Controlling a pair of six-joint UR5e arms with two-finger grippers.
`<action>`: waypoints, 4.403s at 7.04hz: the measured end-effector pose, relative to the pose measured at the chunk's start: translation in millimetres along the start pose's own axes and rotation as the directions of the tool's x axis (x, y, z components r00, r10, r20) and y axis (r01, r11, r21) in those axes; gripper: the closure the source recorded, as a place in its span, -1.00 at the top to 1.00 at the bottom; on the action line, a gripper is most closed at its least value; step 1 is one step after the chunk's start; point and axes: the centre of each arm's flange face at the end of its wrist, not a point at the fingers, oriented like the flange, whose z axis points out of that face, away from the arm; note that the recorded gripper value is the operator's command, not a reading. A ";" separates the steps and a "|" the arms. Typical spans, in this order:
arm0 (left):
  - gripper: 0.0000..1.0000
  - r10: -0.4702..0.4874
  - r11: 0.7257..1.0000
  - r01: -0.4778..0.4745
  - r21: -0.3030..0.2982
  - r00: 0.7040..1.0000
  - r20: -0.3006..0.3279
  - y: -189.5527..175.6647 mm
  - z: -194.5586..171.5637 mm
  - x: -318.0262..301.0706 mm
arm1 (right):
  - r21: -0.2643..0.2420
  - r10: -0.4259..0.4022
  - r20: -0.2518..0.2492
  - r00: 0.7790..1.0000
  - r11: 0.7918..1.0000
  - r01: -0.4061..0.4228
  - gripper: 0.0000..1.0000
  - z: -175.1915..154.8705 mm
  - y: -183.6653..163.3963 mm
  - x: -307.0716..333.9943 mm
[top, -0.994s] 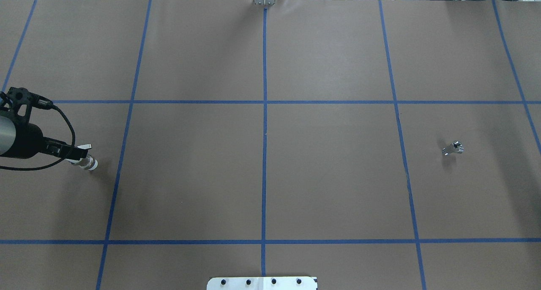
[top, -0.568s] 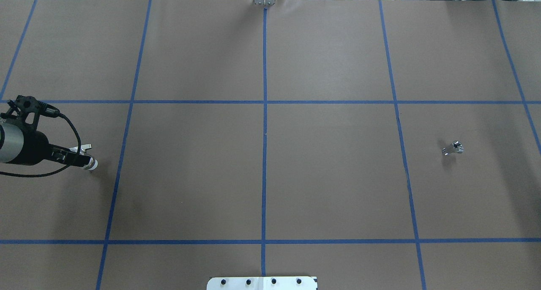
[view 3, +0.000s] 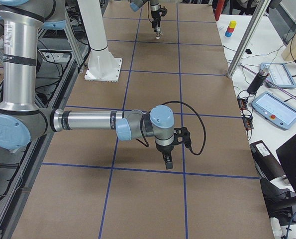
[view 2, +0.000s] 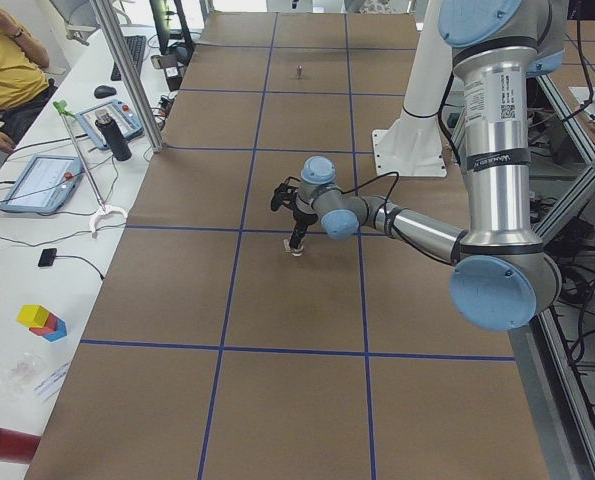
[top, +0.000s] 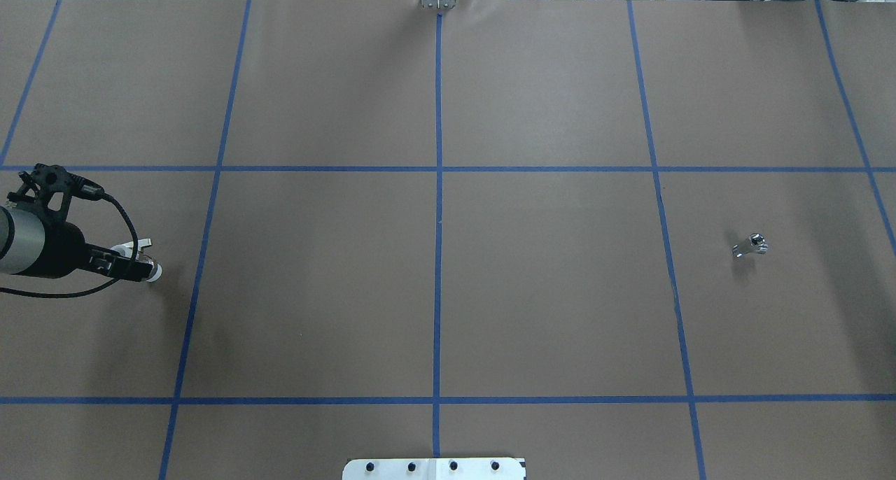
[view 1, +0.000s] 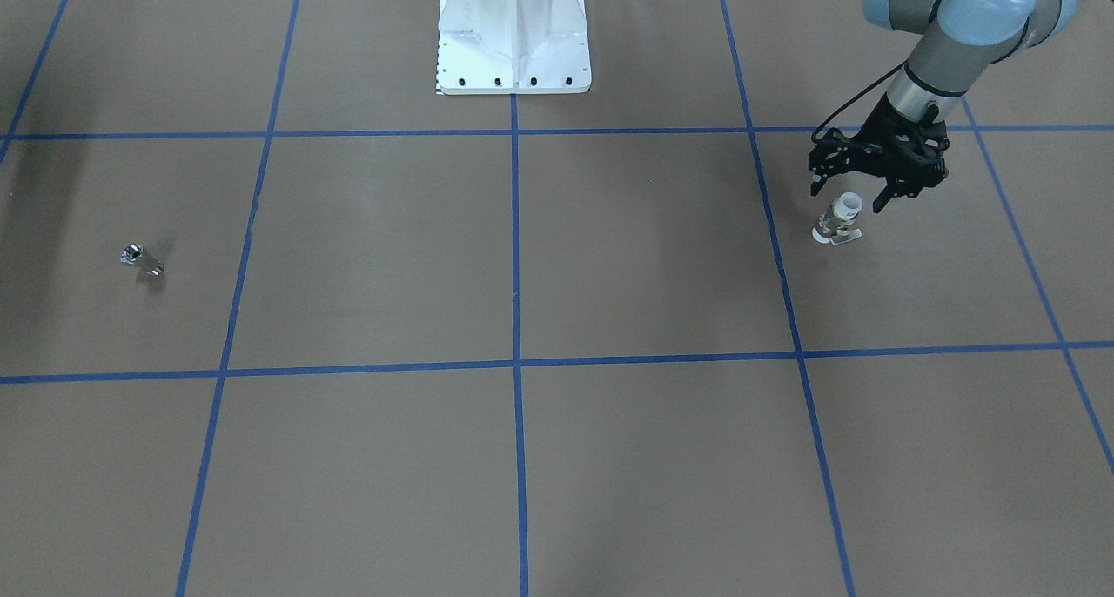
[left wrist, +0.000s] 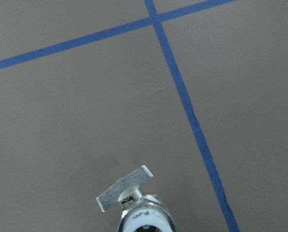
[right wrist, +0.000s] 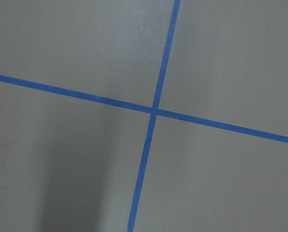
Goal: Assemble PPR valve and pipe with both arms
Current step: 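Close the left gripper on the white PPR fitting and lift it, then carry the white fitting with the left gripper to the table centre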
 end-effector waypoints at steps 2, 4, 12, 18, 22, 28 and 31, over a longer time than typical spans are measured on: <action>0.96 -0.002 1.000 0.002 -0.009 1.000 0.006 0.1 6.5 -2.4 | 0.000 0.000 0.000 1.000 1.000 0.000 1.00 0.0 0.0 0.0; 0.30 0.000 1.000 0.000 -0.012 1.000 0.008 -1.1 10.4 -2.7 | 0.000 0.000 0.001 1.000 1.000 0.000 1.00 0.0 0.0 -0.1; -1.00 -0.011 1.000 0.011 0.019 1.000 -0.016 -21.5 -1.9 21.5 | 0.001 -0.001 0.001 1.000 1.000 0.001 1.00 -0.5 -0.2 -0.5; -1.00 -0.152 0.988 0.152 0.004 0.988 0.020 -165.2 -36.4 211.9 | 0.000 0.000 0.001 1.000 1.000 0.000 1.00 0.0 -0.2 -0.1; -1.00 -0.154 0.988 0.154 -0.029 0.988 0.005 -240.0 -8.9 364.8 | -0.001 0.001 0.001 1.000 1.000 -0.001 1.00 0.6 -0.1 0.4; -0.76 -0.123 0.991 0.124 -0.041 0.992 0.006 -252.4 50.0 416.5 | -0.002 0.002 0.001 1.000 1.000 -0.002 1.00 1.3 -0.2 1.0; -0.17 -0.115 0.992 0.115 -0.050 0.993 0.004 -246.0 56.8 421.6 | -0.001 0.000 0.001 1.000 1.000 0.000 1.00 0.6 -0.9 0.4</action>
